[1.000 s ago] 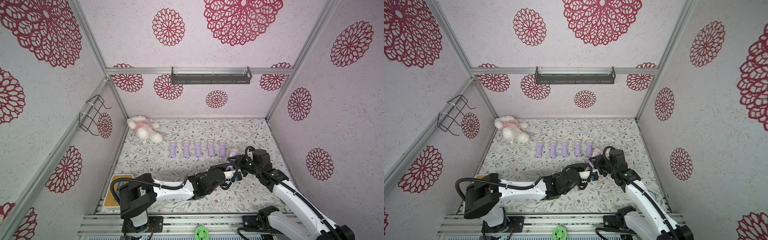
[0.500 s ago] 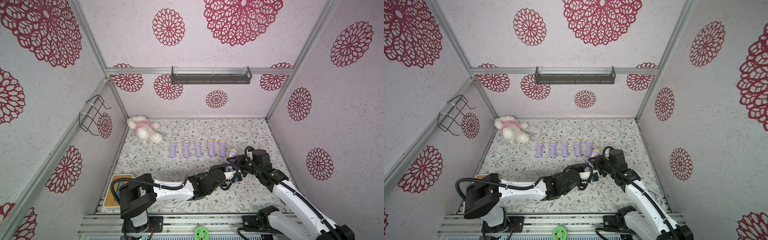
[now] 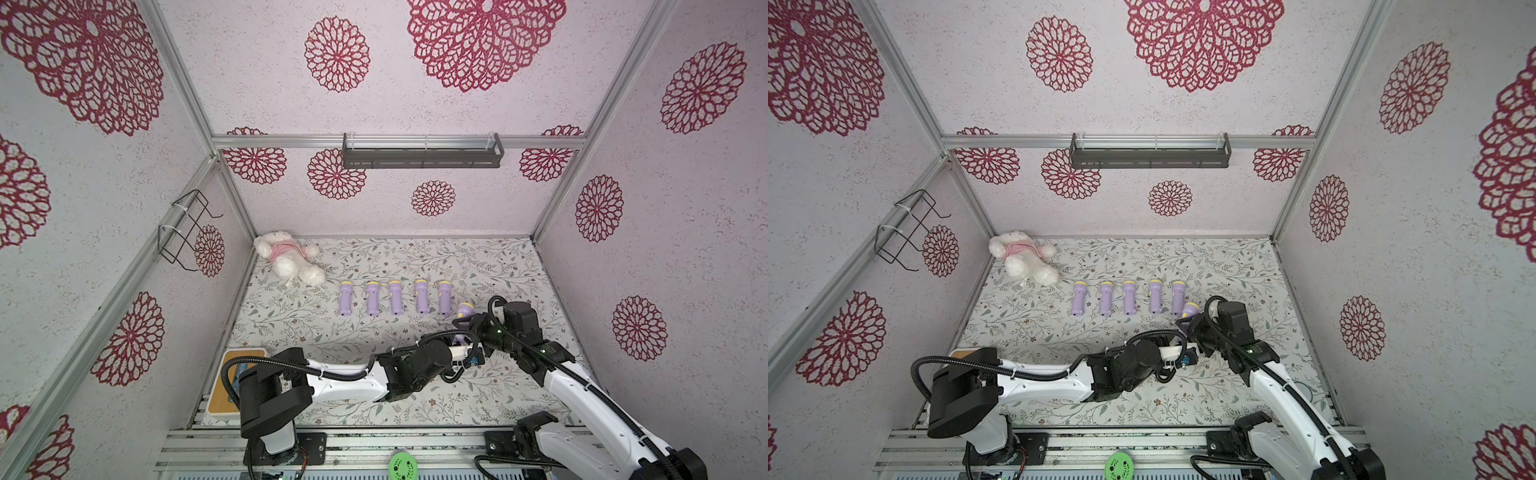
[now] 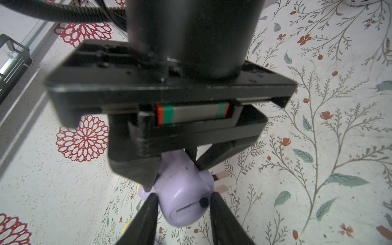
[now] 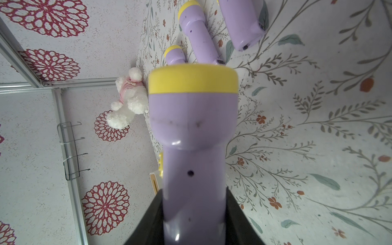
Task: Close the plug at the bottom of the flashlight
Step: Close the plug of the flashlight.
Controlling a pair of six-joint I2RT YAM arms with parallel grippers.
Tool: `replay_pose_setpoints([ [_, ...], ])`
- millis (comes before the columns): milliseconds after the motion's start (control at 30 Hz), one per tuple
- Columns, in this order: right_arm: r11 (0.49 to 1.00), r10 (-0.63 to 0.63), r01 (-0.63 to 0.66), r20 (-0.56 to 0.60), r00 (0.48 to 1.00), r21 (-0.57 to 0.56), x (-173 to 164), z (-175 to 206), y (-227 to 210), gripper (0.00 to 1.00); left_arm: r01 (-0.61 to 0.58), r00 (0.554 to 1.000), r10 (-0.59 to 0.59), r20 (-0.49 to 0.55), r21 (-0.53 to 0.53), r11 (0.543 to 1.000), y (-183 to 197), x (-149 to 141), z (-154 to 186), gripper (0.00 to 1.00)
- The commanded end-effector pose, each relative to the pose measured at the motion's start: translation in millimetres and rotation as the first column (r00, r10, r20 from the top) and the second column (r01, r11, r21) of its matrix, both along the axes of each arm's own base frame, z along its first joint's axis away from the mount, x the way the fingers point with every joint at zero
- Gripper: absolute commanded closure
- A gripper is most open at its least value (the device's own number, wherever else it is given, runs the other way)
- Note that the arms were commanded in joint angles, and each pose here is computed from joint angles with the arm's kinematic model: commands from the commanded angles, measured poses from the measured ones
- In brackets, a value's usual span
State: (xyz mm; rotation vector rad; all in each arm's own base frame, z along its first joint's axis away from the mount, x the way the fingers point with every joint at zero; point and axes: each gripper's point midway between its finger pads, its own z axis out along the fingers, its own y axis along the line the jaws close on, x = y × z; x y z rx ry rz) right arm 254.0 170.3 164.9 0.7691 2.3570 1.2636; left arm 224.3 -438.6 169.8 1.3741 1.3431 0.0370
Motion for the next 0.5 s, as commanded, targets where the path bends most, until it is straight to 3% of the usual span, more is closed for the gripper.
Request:
replay_pose_setpoints([
  [0,0.998,0.036,-0.04,0.084,0.996,0.053,4.5,25.1,10.4,1.0,0.055,0.998,-0.055,-0.017,-0.022,0.998,-13.8,-10.4,4.5,0.58],
  [467,0.997,0.032,-0.039,0.096,0.995,0.067,3.2,31.7,10.4,1.0,0.067,0.996,-0.068,-0.05,-0.013,0.998,-19.4,-14.6,-7.5,0.62],
])
